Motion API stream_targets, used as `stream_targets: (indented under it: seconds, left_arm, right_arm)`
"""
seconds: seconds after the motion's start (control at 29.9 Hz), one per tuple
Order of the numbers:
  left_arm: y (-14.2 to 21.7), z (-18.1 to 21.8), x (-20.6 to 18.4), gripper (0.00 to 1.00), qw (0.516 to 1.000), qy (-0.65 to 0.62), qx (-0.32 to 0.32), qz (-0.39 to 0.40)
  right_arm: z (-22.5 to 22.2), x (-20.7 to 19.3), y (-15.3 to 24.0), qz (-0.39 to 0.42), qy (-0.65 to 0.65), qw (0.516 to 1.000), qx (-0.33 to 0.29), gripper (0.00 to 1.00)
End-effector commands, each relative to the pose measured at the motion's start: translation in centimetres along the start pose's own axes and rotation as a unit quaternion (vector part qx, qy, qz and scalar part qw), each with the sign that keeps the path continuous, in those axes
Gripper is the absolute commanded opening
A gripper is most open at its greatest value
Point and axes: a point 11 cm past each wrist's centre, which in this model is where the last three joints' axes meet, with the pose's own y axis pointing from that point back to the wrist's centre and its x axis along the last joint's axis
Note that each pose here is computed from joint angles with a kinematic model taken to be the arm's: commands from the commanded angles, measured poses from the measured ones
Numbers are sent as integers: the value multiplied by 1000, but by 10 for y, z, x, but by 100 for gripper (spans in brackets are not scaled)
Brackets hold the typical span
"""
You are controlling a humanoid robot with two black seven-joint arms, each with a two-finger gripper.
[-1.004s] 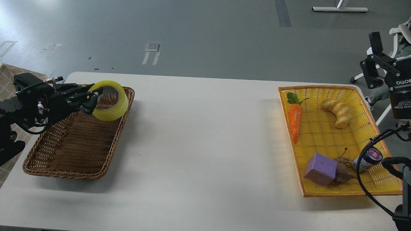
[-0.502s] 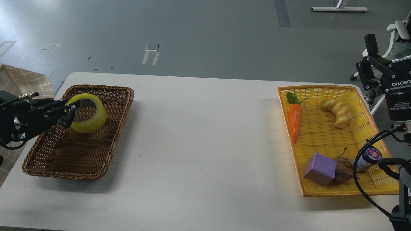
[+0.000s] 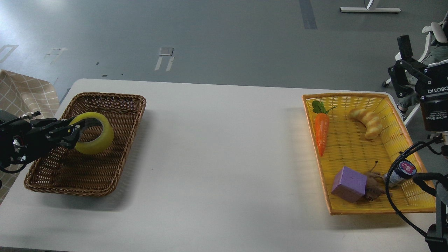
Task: Place and transfer tape with both arms
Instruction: 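Lower the tape roll into the basket and release it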
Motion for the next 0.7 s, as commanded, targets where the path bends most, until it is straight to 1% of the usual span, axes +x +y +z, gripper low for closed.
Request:
stream_targets:
  seconds: [0.0, 0.07, 0.1, 0.13, 0.2, 0.23, 0.27, 0.3, 0.33, 0.4, 0.47, 0.5, 0.67]
  left_arm:
    - [-2, -1, -7, 12, 1000, 4, 6, -5]
    - [-1, -5, -10, 19, 1000, 7, 14, -8]
    - [-3, -5, -12, 27, 1000, 9, 16, -8]
    - [-5, -3, -13, 40, 1000, 12, 14, -8]
    - [-6, -2, -14, 49, 1000, 14, 13, -7]
    - [-7, -1, -14, 60, 1000, 15, 13, -7]
    - [-7, -1, -13, 67, 1000, 16, 13, -5]
    - [-6, -2, -13, 78, 1000, 20, 15, -4]
    - [-6, -3, -13, 83, 999, 26, 18, -1]
    - [-4, -8, -14, 90, 999, 33, 29, 0]
    - [-4, -10, -17, 92, 999, 37, 34, -1]
    - [-6, -9, -20, 95, 999, 41, 36, -2]
    - [-4, -21, -23, 97, 995, 76, 67, 11]
  right_arm:
    - [0, 0, 1, 0, 1, 1000, -2, 100]
    - [0, -1, 1, -2, 1, 1000, -2, 100]
    - [0, -1, 1, -4, 1, 1000, -2, 100]
    - [0, -1, 1, -4, 1, 1000, -3, 100]
    - [0, -1, 1, -4, 1, 1000, -3, 100]
    - [0, -1, 1, -4, 1, 1000, -3, 100]
    - [0, -1, 1, -4, 1, 1000, -3, 100]
    - [0, -1, 2, -4, 1, 1000, -4, 100]
    - [0, -1, 2, -4, 1, 1000, -5, 100]
    - [0, -1, 2, -3, 1, 1000, -6, 100]
    - [1, -1, 3, -2, 1, 1000, -7, 100]
    - [1, -1, 4, -2, 1, 1000, -7, 100]
    - [2, 0, 5, -1, 0, 1000, -9, 100]
